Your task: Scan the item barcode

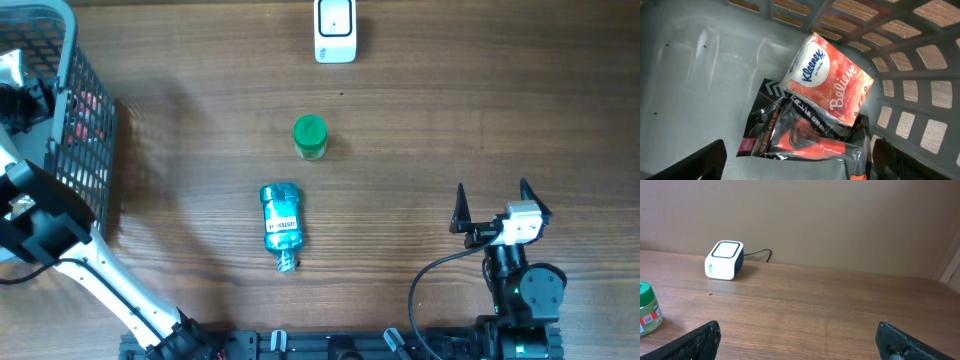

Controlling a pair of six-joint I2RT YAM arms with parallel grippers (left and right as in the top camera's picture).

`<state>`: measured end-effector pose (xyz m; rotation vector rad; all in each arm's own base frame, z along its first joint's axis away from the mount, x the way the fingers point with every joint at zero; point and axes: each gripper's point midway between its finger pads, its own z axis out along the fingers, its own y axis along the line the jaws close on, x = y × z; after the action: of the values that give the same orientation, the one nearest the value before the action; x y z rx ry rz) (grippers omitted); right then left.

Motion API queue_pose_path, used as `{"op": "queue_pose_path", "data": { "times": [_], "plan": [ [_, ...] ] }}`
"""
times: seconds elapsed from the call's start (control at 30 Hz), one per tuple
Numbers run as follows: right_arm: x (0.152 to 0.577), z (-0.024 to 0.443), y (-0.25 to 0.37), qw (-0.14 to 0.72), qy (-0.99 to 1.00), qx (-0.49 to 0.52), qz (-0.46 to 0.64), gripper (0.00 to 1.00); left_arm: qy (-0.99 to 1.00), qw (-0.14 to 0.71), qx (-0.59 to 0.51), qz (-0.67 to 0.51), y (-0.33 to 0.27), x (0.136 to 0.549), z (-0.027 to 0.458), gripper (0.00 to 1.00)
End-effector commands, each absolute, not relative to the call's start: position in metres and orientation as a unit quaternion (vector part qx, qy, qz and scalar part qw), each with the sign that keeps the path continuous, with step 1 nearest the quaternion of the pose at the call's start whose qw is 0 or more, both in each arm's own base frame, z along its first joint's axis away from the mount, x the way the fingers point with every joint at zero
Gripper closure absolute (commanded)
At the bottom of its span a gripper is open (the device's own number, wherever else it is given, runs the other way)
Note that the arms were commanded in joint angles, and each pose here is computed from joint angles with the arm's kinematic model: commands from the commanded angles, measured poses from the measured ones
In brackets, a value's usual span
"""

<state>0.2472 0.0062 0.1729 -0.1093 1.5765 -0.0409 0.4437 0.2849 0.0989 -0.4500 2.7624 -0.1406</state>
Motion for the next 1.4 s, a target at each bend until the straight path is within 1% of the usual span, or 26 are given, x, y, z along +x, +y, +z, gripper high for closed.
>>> {"op": "queue_pose_path", "data": {
  "times": [0.0,0.03,0.2,0.27,0.57,0.83,0.97,1.23,1.3,1.37],
  "plan": [
    [0.247,0.174,0.007,0.705,0.707,-0.053,-0.022,0.0,0.973,0.145,-0.164,-0.069,0.278,0.437,0.075,0.03],
    [0.247,0.174,0.007,0.705,0.707,-0.052,-0.022,0.0,0.974,0.138,-0.164,-0.073,0.276,0.435,0.067,0.0],
    [0.247,0.174,0.007,0.705,0.707,-0.053,-0.022,0.0,0.976,0.115,-0.167,-0.085,0.267,0.424,0.013,0.0],
    [0.247,0.174,0.007,0.705,0.707,-0.053,-0.021,0.0,0.976,0.113,-0.167,-0.086,0.266,0.422,0.004,0.0],
    [0.247,0.174,0.007,0.705,0.707,-0.052,-0.022,0.0,0.979,0.106,-0.161,-0.072,0.269,0.418,-0.001,0.0],
    [0.247,0.174,0.007,0.705,0.707,-0.053,-0.022,0.0,0.981,0.09,-0.154,-0.081,0.26,0.412,0.003,0.0],
    [0.247,0.174,0.007,0.705,0.706,-0.053,-0.022,0.0,0.979,0.122,-0.149,-0.066,0.262,0.417,0.04,0.0],
    [0.247,0.174,0.007,0.705,0.707,-0.052,-0.022,0.0,0.959,0.257,-0.12,-0.003,0.257,0.429,0.176,0.0],
    [0.247,0.174,0.007,0.705,0.707,-0.052,-0.022,0.0,0.953,0.279,-0.116,0.009,0.259,0.43,0.194,0.0],
    [0.247,0.174,0.007,0.705,0.707,-0.053,-0.022,0.0,0.953,0.279,-0.116,0.009,0.258,0.43,0.194,0.0]
  ]
}}
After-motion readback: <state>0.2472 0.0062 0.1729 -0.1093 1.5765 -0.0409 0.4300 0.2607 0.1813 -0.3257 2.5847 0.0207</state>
